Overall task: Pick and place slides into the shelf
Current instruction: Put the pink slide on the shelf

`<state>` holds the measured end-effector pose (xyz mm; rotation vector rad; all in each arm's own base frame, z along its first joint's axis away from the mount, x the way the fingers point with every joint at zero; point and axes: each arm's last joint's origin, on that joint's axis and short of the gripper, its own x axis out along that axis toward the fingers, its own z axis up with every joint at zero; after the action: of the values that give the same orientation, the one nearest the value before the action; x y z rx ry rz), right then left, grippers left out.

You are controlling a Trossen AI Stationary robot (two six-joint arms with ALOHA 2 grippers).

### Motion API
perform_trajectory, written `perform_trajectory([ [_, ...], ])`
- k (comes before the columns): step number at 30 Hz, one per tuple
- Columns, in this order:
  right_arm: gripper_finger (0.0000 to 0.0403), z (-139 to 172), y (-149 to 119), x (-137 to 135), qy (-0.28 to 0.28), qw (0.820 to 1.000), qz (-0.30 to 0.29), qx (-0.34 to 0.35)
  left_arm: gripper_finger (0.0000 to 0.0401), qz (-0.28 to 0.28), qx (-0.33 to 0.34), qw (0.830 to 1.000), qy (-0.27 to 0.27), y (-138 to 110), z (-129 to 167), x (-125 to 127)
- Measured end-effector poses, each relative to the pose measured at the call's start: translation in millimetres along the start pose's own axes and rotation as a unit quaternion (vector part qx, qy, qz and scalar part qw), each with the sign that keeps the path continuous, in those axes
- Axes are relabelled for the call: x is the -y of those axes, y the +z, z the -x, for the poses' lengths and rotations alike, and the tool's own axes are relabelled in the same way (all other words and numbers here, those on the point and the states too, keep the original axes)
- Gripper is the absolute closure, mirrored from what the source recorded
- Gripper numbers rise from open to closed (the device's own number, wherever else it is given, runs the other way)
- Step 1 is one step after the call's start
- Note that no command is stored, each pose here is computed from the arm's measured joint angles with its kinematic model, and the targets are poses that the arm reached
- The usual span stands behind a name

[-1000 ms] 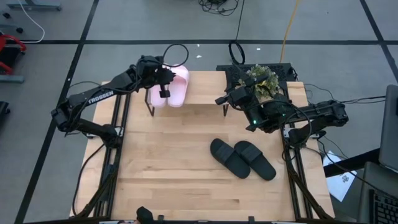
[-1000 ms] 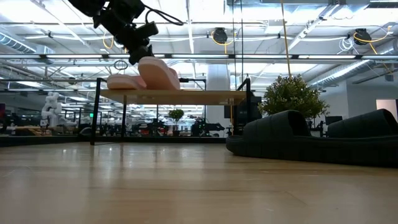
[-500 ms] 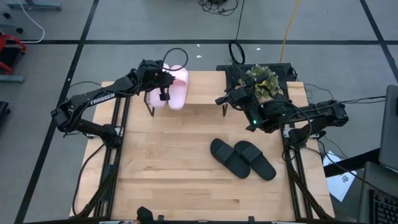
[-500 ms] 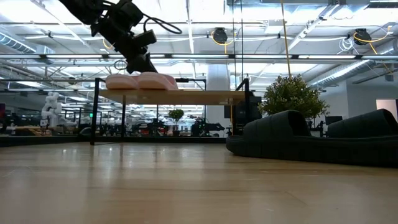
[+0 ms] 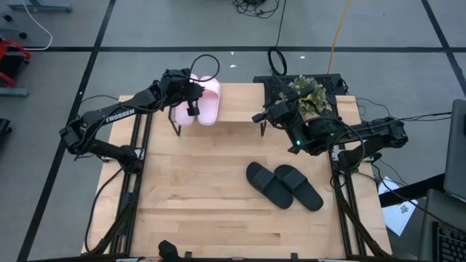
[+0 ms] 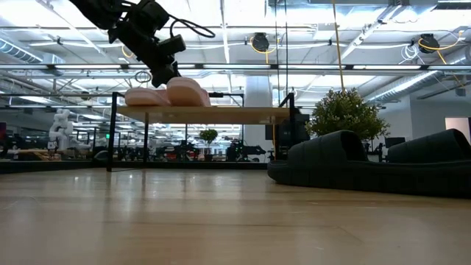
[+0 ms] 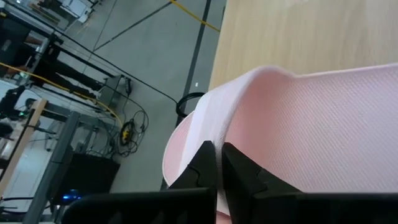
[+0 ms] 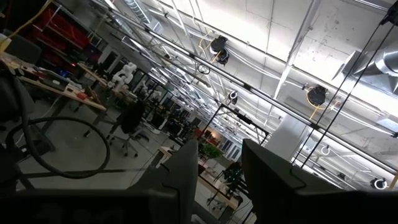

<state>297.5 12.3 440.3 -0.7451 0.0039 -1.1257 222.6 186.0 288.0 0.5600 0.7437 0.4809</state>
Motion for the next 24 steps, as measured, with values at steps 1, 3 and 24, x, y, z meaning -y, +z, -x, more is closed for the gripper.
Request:
perform_trajectory([
  [1,0.0287,0.0,0.0,0.0,0.000,1.000,-0.003,0.000,0.0396,0.000,0.000,1.000,0.001,0.1,0.0,-0.1],
  [3,0.0287,0.0,0.0,-0.1,0.000,1.000,-0.008,0.000,0.0396,0.000,-0.001,1.000,0.000,-0.1,0.0,0.0],
  [24,0.0287,0.2,-1.1,-4.3,0.013,1.000,0.014,-0.003,0.0389,0.011,-0.012,1.000,-0.008,-2.0,0.1,1.7],
])
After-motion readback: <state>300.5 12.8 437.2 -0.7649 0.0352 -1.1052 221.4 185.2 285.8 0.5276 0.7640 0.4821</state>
